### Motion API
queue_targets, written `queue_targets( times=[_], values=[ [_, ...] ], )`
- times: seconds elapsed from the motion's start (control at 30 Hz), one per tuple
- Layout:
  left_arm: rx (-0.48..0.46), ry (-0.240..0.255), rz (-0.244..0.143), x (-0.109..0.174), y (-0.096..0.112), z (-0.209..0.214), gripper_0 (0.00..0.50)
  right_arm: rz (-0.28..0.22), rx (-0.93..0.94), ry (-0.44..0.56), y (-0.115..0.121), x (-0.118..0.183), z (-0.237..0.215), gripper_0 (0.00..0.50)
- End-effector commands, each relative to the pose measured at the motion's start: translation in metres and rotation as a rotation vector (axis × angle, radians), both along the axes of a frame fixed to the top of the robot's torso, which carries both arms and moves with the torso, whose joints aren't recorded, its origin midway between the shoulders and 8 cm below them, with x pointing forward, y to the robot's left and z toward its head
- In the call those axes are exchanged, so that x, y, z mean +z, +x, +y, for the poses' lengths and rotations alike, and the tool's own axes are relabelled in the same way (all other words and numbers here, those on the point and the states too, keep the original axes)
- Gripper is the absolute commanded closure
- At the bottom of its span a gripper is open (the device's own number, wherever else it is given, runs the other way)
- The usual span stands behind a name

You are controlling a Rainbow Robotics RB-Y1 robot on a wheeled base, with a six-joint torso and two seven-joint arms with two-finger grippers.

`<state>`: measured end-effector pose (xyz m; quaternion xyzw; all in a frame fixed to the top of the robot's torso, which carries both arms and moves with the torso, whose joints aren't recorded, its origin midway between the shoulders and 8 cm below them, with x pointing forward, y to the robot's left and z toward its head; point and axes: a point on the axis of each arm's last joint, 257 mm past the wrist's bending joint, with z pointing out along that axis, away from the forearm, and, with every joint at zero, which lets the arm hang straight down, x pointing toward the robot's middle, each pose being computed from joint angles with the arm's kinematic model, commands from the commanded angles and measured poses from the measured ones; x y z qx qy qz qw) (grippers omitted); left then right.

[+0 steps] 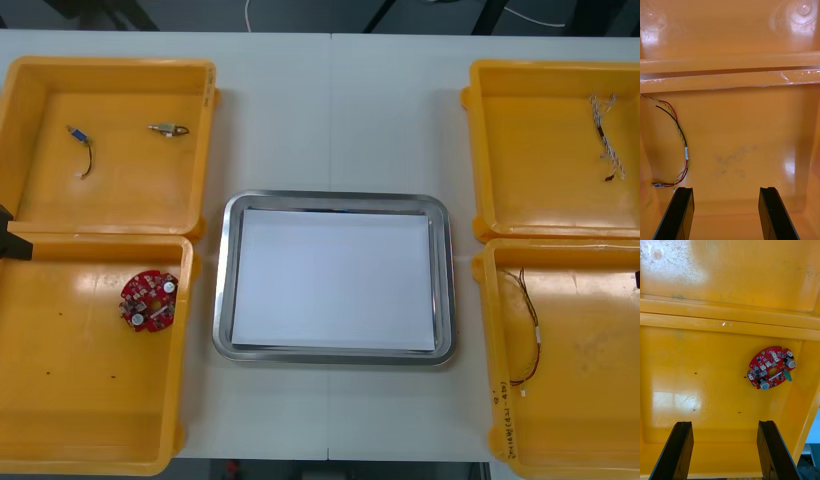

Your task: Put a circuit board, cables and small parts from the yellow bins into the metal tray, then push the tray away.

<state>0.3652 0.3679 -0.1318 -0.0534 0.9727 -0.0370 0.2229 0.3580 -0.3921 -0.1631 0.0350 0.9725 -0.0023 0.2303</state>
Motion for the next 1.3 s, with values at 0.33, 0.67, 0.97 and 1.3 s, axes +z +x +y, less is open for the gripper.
queue_targets(
  times=[0.33,0.67,0.97,1.3],
  values=[
    [-0.067,0.077,-0.032,0.0147,-0.0006,0.0109,0.000,-0.022,0.007,-0.063,-0.0030,0.0151,-0.0156,0.000],
    [-0.067,0.077,-0.032,0.0147,-0.0006,0.0109,0.000,-0.022,0.007,-0.063,-0.0030,0.0151,-0.0156,0.000],
    [-0.067,0.077,-0.032,0.0147,-0.0006,0.0109,0.000,-0.022,0.007,-0.063,-0.0030,0.0151,-0.0156,0.000],
    [-0.067,0.077,-0.032,0.0147,-0.0006,0.0109,0.000,-0.022,0.007,-0.063,-0.0030,0.0151,-0.0156,0.000]
  ],
)
